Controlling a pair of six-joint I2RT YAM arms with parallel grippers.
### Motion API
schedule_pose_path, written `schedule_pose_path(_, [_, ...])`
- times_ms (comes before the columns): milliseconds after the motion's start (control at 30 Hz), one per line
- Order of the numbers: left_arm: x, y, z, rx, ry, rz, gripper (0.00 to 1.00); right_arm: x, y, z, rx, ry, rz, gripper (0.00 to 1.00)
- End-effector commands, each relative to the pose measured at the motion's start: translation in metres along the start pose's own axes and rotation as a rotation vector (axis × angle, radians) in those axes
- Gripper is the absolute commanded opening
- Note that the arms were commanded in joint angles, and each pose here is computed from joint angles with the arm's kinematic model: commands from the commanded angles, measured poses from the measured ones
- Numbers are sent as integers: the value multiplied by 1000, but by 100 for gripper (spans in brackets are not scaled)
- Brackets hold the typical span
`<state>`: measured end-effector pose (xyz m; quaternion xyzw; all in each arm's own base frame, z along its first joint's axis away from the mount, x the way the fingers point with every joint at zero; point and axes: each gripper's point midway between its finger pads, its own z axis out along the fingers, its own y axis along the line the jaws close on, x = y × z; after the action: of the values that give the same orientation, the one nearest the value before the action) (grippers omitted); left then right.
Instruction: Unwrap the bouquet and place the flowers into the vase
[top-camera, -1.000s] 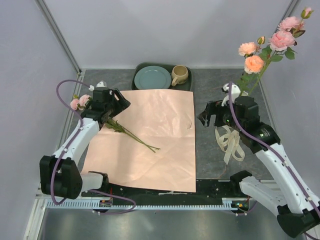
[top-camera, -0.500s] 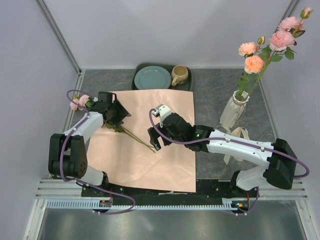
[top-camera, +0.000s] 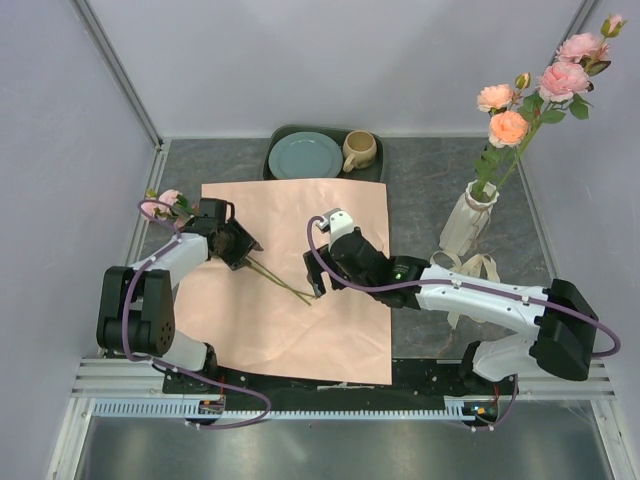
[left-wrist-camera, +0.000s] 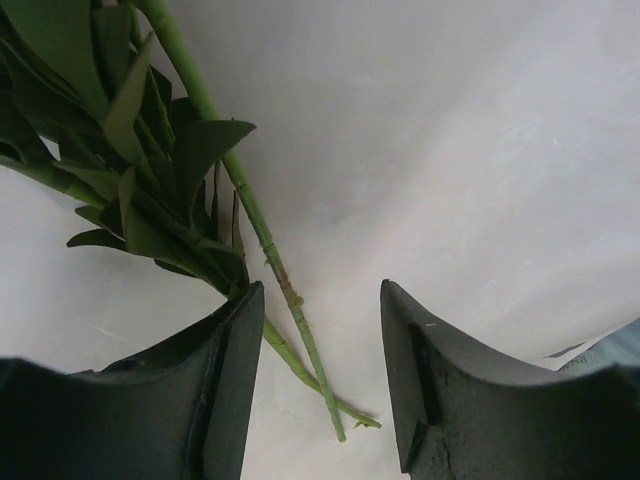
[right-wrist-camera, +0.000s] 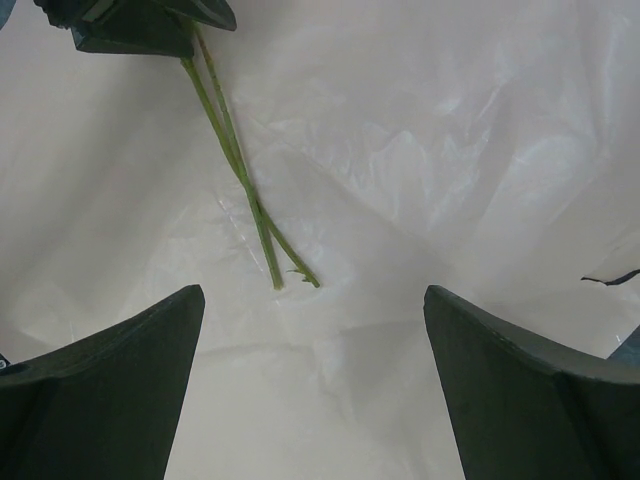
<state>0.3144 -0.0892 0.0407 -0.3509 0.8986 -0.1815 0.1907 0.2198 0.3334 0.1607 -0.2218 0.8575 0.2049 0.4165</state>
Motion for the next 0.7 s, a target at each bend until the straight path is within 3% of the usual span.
schedule_pose_path(0, [-14,-12,-1,49,-21,-57,56,-13,-4,-11,14,-67,36,98])
schedule_pose_path(400, [-17,-8,17,37,40,-86,44,-6,-4,-8,8,-61,49,98])
schedule_pose_path(500, [-20,-12,13,55,26,-73,27,-4,-4,-7,7,-56,52,98])
schedule_pose_path(600, [-25,-17,4,77,-2,-48,2,-3,-4,-7,10,-52,65,98])
schedule_pose_path(667, [-29,-24,-6,106,-31,-31,2,-4,-4,-9,8,-53,70,98])
